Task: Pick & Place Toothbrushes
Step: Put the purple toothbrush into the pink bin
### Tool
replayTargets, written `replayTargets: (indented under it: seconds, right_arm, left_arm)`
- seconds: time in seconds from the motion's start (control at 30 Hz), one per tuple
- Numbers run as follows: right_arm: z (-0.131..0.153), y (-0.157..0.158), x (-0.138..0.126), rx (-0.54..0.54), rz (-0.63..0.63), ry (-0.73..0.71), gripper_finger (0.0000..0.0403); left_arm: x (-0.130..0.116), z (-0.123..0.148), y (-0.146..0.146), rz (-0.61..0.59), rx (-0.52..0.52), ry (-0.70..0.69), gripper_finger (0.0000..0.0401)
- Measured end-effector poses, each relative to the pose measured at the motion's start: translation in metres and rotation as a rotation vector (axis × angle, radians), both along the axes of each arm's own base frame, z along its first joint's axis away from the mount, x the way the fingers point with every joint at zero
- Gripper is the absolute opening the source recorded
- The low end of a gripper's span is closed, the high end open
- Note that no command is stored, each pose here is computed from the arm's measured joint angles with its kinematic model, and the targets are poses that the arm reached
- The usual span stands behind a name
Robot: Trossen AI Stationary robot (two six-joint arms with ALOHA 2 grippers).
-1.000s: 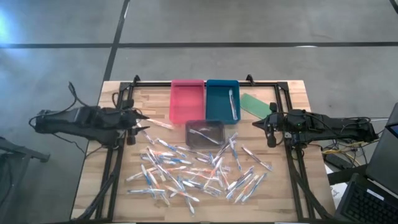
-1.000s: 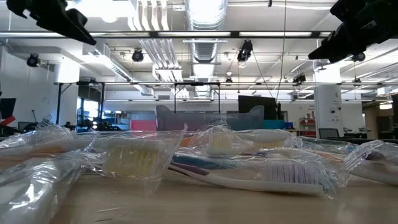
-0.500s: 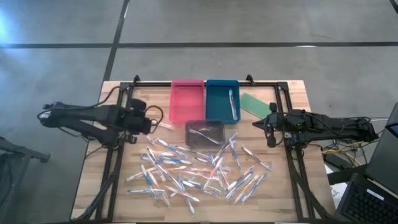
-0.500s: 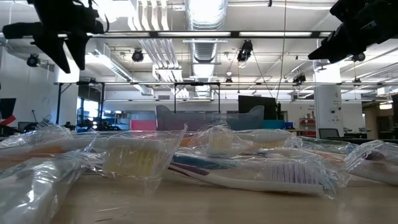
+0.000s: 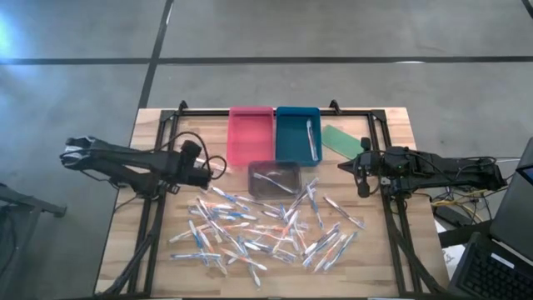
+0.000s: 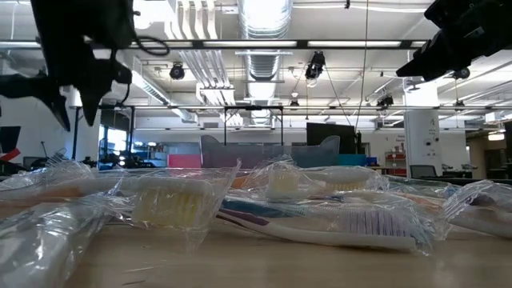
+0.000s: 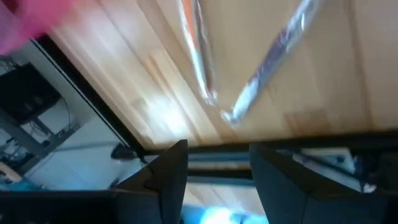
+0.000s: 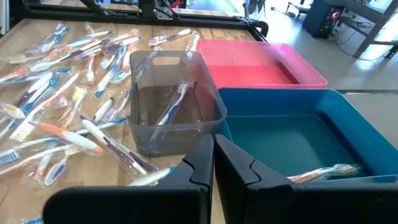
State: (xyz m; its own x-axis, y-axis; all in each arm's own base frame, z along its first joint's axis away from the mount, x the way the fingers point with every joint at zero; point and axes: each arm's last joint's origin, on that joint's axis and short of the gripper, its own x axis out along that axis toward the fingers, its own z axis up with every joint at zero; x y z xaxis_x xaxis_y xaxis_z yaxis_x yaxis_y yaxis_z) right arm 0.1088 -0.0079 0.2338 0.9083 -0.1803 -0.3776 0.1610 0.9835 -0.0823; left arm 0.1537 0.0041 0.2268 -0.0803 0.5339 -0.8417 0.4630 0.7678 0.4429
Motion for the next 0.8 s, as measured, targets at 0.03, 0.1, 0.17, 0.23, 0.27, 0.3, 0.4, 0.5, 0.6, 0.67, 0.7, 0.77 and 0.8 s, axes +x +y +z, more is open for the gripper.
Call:
replayTargets:
  seconds: [0.03, 0.1, 0.17, 0.23, 0.27, 0.3, 0.4, 0.5, 0.6, 0.67, 0.7, 0.77, 0.8]
  right_arm:
    - [0.000, 0.000, 0.000, 0.000, 0.000, 0.000, 0.0008]
    - [0.000, 0.000, 0.000, 0.000, 0.000, 0.000, 0.0008]
    - [0.000, 0.000, 0.000, 0.000, 0.000, -0.001, 0.0008]
    - [0.000, 0.000, 0.000, 0.000, 0.000, 0.000, 0.0008]
    - [0.000, 0.000, 0.000, 0.000, 0.000, 0.000, 0.0008]
    - [0.000, 0.000, 0.000, 0.000, 0.000, 0.000, 0.0008]
    - [0.000, 0.000, 0.000, 0.000, 0.000, 0.000, 0.0008]
    - [0.000, 0.000, 0.000, 0.000, 0.000, 0.000, 0.0008]
    - [0.000, 0.000, 0.000, 0.000, 0.000, 0.000, 0.0008]
    - [0.000, 0.000, 0.000, 0.000, 0.000, 0.000, 0.0008]
    - [0.000, 0.000, 0.000, 0.000, 0.000, 0.000, 0.0008]
    - [0.000, 0.000, 0.000, 0.000, 0.000, 0.000, 0.0008]
    - [0.000, 0.000, 0.000, 0.000, 0.000, 0.000, 0.0008]
  left_arm:
    - [0.000, -0.005, 0.000, -0.002, 0.000, 0.011, 0.0177]
    - [0.000, -0.014, 0.001, -0.013, -0.002, 0.022, 0.0177]
    - [0.000, -0.022, 0.002, -0.022, -0.003, 0.042, 0.0177]
    - [0.001, -0.030, 0.003, -0.038, -0.006, 0.058, 0.0177]
    - [0.001, -0.033, 0.003, -0.044, -0.008, 0.062, 0.0177]
    - [0.002, -0.036, 0.003, -0.048, -0.010, 0.064, 0.0177]
    - [0.006, -0.044, 0.005, -0.049, -0.024, 0.053, 0.0177]
    - [0.010, -0.051, 0.005, -0.063, -0.049, 0.040, 0.0177]
    - [0.014, -0.057, 0.006, -0.072, -0.074, 0.036, 0.0177]
    - [0.015, -0.060, 0.008, -0.074, -0.082, 0.052, 0.0177]
    - [0.015, -0.061, 0.008, -0.073, -0.083, 0.061, 0.0177]
    - [0.016, -0.063, 0.010, -0.068, -0.084, 0.072, 0.0177]
    - [0.017, -0.064, 0.010, -0.064, -0.084, 0.076, 0.0177]
